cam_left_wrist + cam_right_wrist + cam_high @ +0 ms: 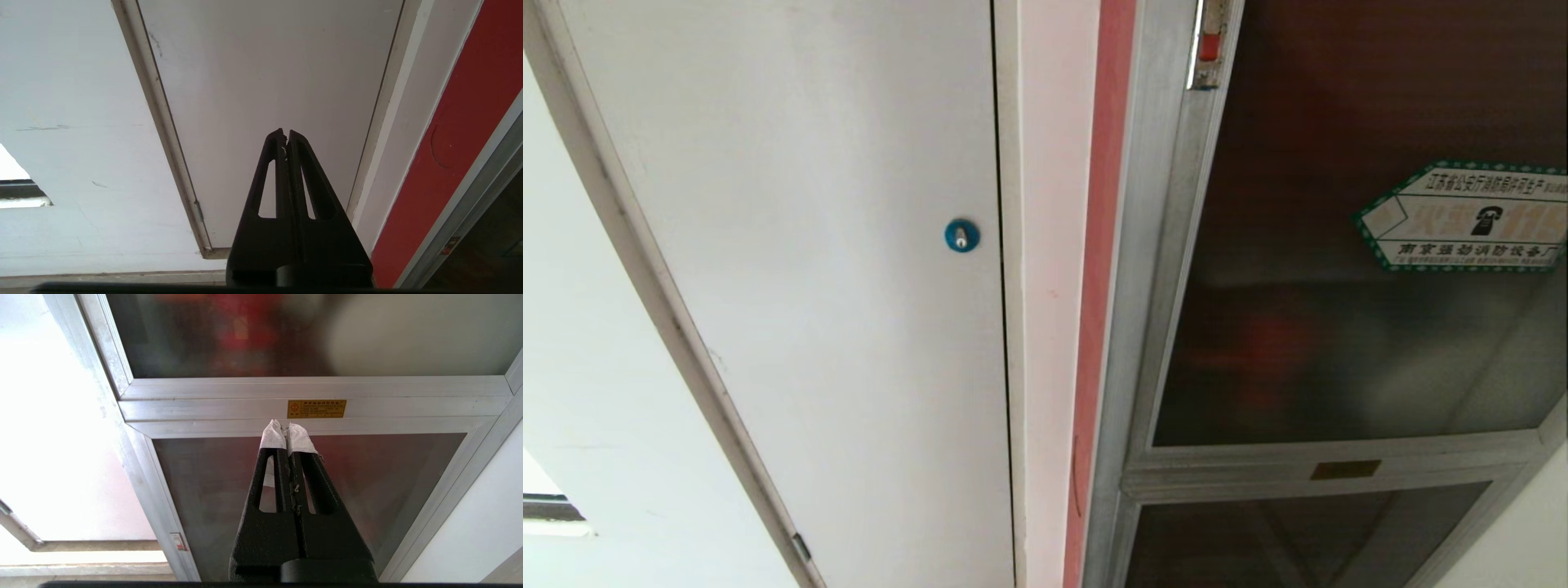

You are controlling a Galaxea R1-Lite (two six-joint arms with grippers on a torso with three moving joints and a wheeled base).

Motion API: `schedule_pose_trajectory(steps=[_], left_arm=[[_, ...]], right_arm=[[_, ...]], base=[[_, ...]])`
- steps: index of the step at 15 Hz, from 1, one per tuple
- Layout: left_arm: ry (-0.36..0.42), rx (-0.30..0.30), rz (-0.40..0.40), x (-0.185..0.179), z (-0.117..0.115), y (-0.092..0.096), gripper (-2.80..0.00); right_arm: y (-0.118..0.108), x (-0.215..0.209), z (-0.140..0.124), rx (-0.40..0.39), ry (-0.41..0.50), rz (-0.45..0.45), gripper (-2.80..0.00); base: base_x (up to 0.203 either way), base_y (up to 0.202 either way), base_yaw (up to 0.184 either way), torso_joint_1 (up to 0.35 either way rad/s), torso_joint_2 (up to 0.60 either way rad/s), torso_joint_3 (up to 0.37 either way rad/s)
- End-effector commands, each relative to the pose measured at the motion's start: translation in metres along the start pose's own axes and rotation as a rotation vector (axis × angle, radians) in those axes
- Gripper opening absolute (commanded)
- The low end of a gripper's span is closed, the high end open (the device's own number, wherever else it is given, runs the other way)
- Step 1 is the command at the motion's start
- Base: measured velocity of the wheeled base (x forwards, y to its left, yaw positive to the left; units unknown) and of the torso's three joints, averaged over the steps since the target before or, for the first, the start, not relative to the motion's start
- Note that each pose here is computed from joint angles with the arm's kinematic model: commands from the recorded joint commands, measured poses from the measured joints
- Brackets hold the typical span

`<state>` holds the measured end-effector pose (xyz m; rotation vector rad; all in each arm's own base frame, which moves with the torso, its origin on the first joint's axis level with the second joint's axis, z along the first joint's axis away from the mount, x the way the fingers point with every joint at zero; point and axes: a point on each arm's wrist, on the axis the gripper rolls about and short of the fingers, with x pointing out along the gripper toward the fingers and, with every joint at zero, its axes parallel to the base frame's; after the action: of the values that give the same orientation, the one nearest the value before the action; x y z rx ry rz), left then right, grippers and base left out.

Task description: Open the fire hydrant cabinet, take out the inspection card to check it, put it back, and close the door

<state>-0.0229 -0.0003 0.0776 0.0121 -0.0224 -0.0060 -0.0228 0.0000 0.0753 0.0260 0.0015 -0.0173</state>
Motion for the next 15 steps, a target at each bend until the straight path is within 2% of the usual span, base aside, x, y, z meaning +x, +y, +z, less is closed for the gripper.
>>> schedule_pose_trajectory(steps=[1, 12, 15], left_arm=[[0.008, 0.0, 0.0, 0.001, -0.002, 0.0, -2.8], [0.009, 0.0, 0.0, 0.001, -0.002, 0.0, -2.8], [0.009, 0.0, 0.0, 0.001, -0.002, 0.0, -2.8]], right_arm=[[0.0, 0.0, 0.0, 0.0, -0.002, 0.0, -2.8], [0.0, 0.0, 0.0, 0.002, -0.005, -0.003, -2.8], [0.001, -0.005, 0.018, -0.001, -0.074, 0.006, -2.8]], base=[[0.0, 0.0, 0.0, 0.0, 0.0, 0.0], [0.0, 0.0, 0.0, 0.0, 0.0, 0.0], [0.0, 0.0, 0.0, 0.0, 0.0, 0.0]])
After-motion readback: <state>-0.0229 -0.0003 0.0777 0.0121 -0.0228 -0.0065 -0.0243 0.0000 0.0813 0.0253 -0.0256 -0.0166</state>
